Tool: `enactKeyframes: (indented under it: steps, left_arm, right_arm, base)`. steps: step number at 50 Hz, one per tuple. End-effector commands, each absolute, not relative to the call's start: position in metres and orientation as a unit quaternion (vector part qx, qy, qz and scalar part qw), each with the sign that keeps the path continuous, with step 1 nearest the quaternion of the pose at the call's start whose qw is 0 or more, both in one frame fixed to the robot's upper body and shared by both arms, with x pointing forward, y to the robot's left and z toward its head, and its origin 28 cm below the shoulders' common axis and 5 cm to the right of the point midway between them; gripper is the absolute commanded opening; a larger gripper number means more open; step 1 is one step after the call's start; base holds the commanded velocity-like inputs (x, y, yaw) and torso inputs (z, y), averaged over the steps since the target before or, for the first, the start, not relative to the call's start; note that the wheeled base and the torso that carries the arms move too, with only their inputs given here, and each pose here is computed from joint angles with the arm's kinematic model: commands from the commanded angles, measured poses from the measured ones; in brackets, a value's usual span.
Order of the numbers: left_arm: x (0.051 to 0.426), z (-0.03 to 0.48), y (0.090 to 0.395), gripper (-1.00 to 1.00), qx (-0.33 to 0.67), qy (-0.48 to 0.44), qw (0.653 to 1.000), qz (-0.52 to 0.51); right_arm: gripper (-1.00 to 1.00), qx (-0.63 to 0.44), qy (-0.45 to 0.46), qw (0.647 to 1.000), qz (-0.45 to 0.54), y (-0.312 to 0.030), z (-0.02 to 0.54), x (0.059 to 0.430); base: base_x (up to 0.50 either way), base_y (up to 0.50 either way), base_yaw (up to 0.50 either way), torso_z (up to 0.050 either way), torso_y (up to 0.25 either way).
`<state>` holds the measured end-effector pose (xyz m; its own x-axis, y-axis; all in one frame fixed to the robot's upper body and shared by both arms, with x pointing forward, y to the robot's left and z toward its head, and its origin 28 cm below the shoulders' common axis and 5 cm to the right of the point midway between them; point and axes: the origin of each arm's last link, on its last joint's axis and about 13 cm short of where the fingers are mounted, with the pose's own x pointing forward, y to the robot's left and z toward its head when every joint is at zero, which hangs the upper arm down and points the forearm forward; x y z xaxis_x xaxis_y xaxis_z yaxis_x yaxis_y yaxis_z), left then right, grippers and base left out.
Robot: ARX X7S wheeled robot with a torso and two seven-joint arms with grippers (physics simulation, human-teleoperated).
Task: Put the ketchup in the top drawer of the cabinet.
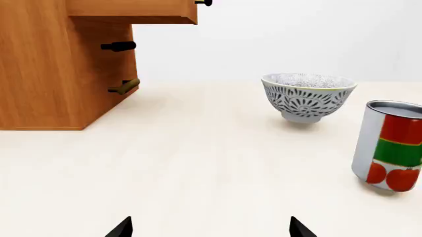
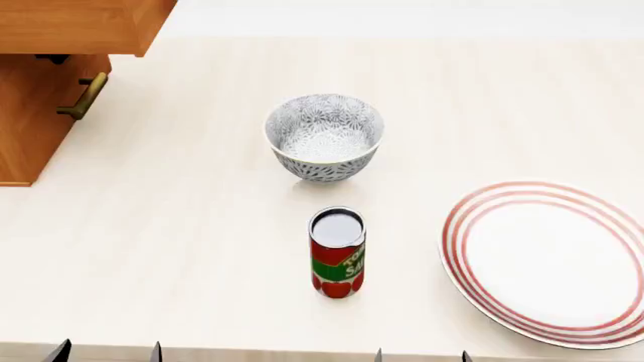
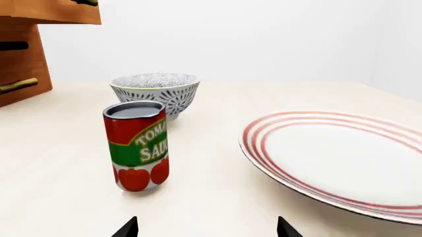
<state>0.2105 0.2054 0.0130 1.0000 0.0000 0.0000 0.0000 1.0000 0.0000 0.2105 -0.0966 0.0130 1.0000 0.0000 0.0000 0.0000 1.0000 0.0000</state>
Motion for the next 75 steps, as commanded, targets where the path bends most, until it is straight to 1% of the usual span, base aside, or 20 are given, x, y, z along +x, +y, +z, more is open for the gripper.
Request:
enactKeyframes:
  steps: [1,9,14,23,32,39,49,75]
  left_arm:
    - [0.211,0.011,0.206,1.00,0.000,0.000,1.000,0.000]
    - [0.209,0.037,0.207,1.00,0.004,-0.020,1.000,-0.001]
    - [0.207,0.055,0.209,1.00,0.008,-0.044,0.999,0.005]
    - [0.201,0.084,0.211,1.00,0.021,-0.076,0.997,0.007]
    - [0.192,0.123,0.212,1.00,0.021,-0.130,0.991,0.012]
    - [0.177,0.145,0.209,1.00,0.019,-0.161,0.987,0.006]
    - [0.175,0.144,0.210,1.00,0.018,-0.160,0.987,0.006]
    - [0.176,0.142,0.210,1.00,0.017,-0.154,0.988,0.009]
  right_arm:
    - [1.00,0.000,0.000,1.000,0.000,-0.096,0.013,0.210]
    - [1.00,-0.011,-0.028,1.000,-0.006,-0.100,0.032,0.212]
    - [1.00,-0.014,-0.051,0.999,-0.003,-0.099,0.058,0.213]
    - [1.00,-0.025,-0.089,0.996,-0.007,-0.100,0.087,0.213]
    - [1.00,-0.024,-0.144,0.989,-0.010,-0.102,0.124,0.204]
    - [1.00,-0.022,-0.167,0.986,-0.007,-0.102,0.137,0.195]
    - [1.00,-0.015,-0.166,0.986,-0.009,-0.102,0.138,0.193]
    - [1.00,-0.013,-0.162,0.987,-0.006,-0.100,0.138,0.196]
  base:
    - [0.00,0.00,0.00,0.000,0.000]
    - [0.00,0.00,0.00,0.000,0.000]
    - [0.00,0.00,0.00,0.000,0.000]
    - [0.00,0.00,0.00,0.000,0.000]
    - [0.00,0.00,0.00,0.000,0.000]
    - [0.00,0.00,0.00,0.000,0.000]
    - [0.05,0.00,0.00,0.000,0.000]
    - [0.50,0.00,0.00,0.000,0.000]
